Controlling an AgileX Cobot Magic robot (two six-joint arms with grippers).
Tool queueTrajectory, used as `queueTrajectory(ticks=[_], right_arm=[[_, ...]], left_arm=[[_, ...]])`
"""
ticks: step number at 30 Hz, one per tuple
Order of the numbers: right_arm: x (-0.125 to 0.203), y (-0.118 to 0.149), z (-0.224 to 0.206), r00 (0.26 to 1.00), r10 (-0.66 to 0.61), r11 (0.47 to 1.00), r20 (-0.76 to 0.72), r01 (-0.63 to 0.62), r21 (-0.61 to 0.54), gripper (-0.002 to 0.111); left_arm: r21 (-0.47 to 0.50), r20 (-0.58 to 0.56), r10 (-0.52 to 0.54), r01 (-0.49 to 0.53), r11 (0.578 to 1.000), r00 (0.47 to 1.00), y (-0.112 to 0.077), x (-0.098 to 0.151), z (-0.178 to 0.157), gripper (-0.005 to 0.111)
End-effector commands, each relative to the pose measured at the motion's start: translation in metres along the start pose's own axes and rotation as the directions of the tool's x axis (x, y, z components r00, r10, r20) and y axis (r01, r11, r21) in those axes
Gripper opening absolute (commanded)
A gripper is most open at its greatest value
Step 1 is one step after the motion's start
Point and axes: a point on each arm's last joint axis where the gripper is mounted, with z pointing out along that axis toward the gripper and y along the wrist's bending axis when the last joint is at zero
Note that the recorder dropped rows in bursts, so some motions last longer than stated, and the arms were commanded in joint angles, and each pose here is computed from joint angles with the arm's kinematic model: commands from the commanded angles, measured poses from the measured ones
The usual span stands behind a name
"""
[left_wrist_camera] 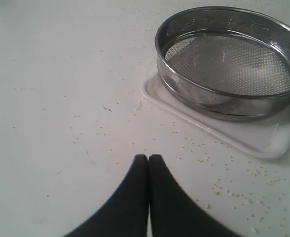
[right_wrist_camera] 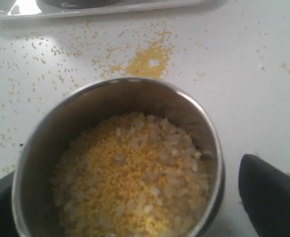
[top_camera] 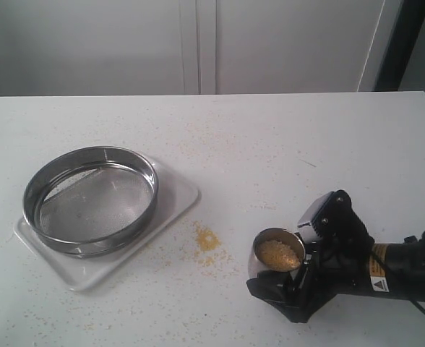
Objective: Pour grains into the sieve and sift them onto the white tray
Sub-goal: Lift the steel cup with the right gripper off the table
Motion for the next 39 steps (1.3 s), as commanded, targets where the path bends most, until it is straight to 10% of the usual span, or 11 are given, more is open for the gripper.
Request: queueTrajectory(ticks=[1, 8, 15, 39], right_arm=[[0.004, -0.001, 0.002, 1.000, -0.005, 1.000, -0.007, 0.005, 0.011, 0.091], [0.009, -0.002, 0.005, 1.000, 0.010, 1.000, -0.022, -0.010, 0.011, 0.080], [0.013, -0.001, 0.007, 0.999, 0.011, 1.000, -0.040, -0.011, -0.006, 0.001], [-0.028, 0.004, -0.019, 0.998, 0.018, 0.997, 0.056, -0.022, 0.067, 0.000]], left_arm=[[0.001, 0.002, -0.006, 0.006, 1.000, 1.000, 0.000, 0.001, 0.000, 0.000], [0.001, 0.002, -0.006, 0.006, 1.000, 1.000, 0.000, 0.001, 0.000, 0.000], [0.001, 0.002, -0.006, 0.006, 1.000, 1.000, 0.000, 0.001, 0.000, 0.000], [0.001, 0.002, -0.006, 0.006, 1.000, 1.000, 0.000, 0.001, 0.000, 0.000]])
